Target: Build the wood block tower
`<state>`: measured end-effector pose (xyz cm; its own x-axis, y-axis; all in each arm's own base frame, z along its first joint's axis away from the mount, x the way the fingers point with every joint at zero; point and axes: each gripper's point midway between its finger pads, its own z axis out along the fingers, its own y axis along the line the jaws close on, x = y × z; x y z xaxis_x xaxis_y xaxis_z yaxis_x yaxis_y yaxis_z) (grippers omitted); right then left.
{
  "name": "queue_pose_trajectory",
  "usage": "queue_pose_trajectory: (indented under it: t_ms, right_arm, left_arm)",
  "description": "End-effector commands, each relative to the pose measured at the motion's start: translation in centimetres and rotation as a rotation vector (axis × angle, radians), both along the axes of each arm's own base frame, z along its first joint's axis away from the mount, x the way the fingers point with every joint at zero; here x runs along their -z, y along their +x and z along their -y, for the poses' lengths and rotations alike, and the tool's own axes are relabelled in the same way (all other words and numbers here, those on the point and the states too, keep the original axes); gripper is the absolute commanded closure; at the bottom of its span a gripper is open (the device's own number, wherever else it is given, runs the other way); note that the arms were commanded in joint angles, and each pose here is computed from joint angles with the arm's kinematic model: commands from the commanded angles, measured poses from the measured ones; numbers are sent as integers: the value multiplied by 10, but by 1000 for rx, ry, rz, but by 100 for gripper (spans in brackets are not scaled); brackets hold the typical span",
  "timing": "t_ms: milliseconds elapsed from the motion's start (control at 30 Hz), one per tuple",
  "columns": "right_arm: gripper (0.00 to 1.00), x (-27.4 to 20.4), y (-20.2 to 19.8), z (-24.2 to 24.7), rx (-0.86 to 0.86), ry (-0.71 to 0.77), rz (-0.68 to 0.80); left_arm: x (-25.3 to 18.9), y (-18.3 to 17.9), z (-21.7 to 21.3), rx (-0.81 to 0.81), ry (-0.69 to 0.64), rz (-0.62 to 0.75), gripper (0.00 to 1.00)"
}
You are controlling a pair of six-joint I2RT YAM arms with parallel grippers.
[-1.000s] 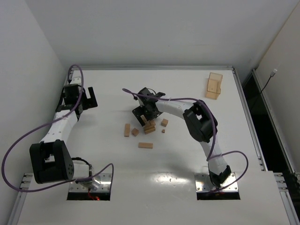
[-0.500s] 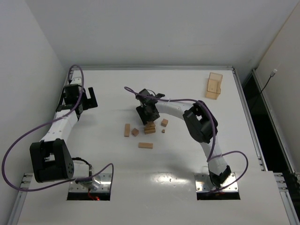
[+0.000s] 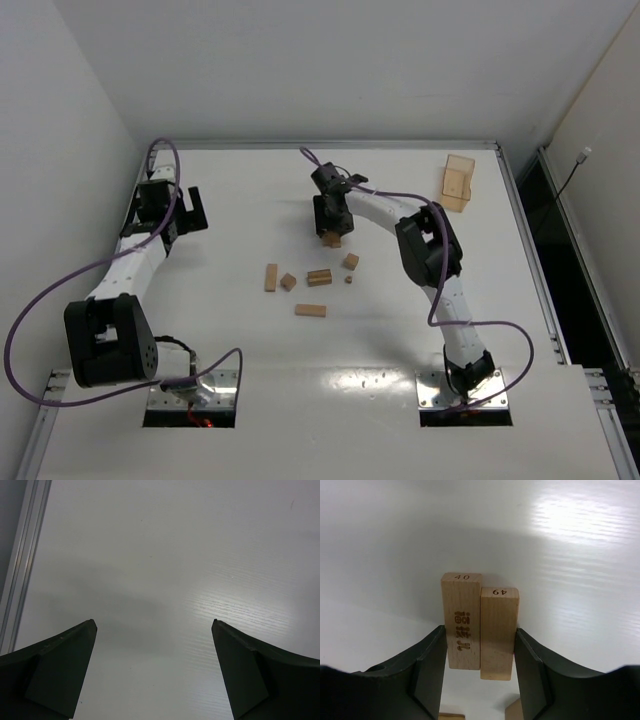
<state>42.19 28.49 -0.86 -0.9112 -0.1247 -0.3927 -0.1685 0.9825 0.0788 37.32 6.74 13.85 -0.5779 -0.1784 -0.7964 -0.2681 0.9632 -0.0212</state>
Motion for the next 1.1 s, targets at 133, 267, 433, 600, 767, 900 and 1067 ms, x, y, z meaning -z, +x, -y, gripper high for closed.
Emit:
queue_pose_trajectory:
  t_ms: [133, 267, 433, 600, 767, 900, 1067]
  right_arm:
    - [100, 23, -12, 15, 141, -10, -97]
    - [100, 26, -26, 13, 143, -2, -126]
    - [100, 24, -45, 9, 115, 15, -143]
    - [48, 25, -52, 8, 96, 34, -155]
    - [8, 21, -50, 0, 60, 51, -141]
    - [7, -2, -40, -5, -1, 52, -63]
    - [7, -87, -19, -13, -81, 144, 200]
  left_arm:
    - [3, 11, -1, -2, 8, -6, 0]
    - [3, 11, -1, -2, 7, -6, 0]
    - [3, 11, -1, -2, 7, -6, 0]
    - [3, 11, -1, -2, 7, -6, 0]
    - [3, 11, -1, -2, 7, -6, 0]
    - [2, 10, -1, -2, 9, 3, 0]
    - [-1, 2, 0, -2, 11, 21, 0]
